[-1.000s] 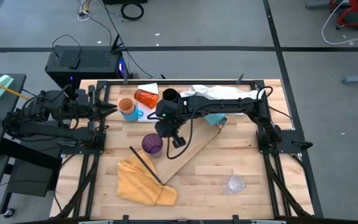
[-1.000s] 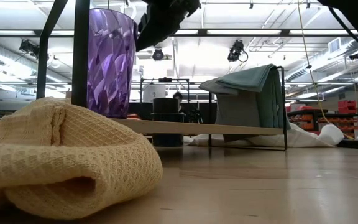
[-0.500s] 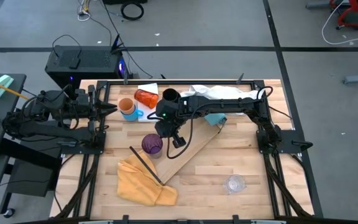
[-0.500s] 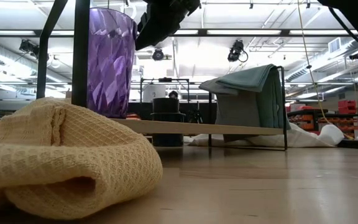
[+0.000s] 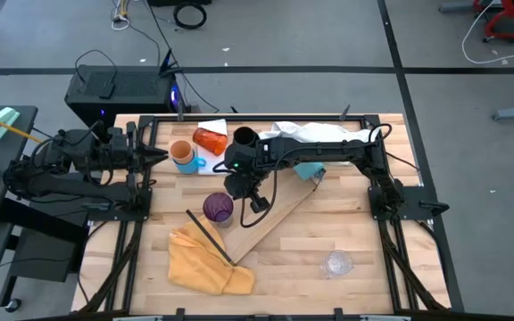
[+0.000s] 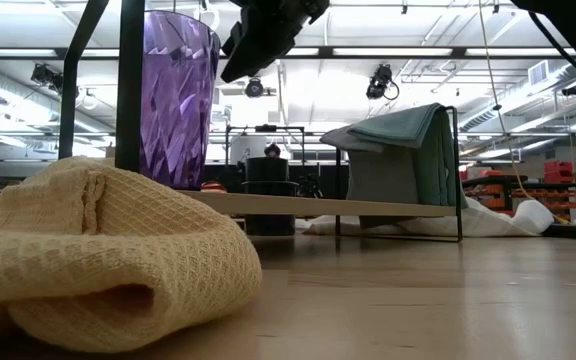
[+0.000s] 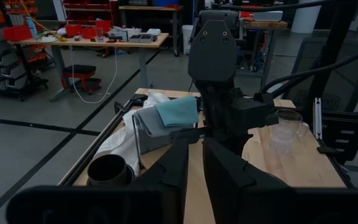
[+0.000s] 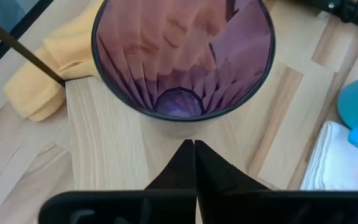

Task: Stack small to large cups/mugs on shelf
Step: Put the violet glass on the shelf, then put the orange cup on the shelf

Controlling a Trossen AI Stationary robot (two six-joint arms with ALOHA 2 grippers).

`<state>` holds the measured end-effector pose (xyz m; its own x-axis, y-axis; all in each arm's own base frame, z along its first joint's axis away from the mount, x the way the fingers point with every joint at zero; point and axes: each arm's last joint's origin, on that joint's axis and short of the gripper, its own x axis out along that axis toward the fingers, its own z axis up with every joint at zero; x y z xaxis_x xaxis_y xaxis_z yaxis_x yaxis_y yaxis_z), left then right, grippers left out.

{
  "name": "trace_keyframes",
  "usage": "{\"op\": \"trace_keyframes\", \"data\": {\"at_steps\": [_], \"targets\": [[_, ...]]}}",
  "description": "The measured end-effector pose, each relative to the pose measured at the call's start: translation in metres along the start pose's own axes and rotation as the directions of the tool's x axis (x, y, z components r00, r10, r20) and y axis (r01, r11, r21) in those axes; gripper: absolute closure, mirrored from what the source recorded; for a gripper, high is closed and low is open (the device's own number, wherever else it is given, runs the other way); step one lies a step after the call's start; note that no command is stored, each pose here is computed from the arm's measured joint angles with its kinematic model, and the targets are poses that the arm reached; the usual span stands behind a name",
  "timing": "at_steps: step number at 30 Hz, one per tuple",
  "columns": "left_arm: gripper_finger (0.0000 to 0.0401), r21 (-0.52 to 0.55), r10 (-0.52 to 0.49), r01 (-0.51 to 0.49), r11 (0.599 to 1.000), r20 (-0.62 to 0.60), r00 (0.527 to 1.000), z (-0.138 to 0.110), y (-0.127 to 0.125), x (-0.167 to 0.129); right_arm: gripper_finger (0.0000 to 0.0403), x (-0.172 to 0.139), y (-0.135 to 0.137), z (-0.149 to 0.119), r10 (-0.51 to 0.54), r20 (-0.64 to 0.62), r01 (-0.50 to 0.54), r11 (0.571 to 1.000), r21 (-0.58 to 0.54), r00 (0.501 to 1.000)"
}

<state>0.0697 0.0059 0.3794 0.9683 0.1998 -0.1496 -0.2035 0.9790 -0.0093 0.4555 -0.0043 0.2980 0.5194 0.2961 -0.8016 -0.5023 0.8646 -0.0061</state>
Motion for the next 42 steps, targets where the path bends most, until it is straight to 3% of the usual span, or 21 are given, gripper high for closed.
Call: {"op": "trace_keyframes", "data": {"at_steps": [18, 42], "targets": [[0.0343, 0.000, 0.000, 0.000, 1.000, 0.000, 1.000, 0.000, 0.000, 0.000, 0.0403, 0.003, 0.009, 0.009, 0.026, 0.049, -0.024, 0.999, -0.033, 0.998], [0.0337, 0.000, 0.000, 0.000, 1.000, 0.000, 1.000, 0.000, 0.000, 0.000, 0.0403, 0.002, 0.006, 0.005, 0.026, 0.030, -0.027, 0.999, 0.020, 0.999]]}}
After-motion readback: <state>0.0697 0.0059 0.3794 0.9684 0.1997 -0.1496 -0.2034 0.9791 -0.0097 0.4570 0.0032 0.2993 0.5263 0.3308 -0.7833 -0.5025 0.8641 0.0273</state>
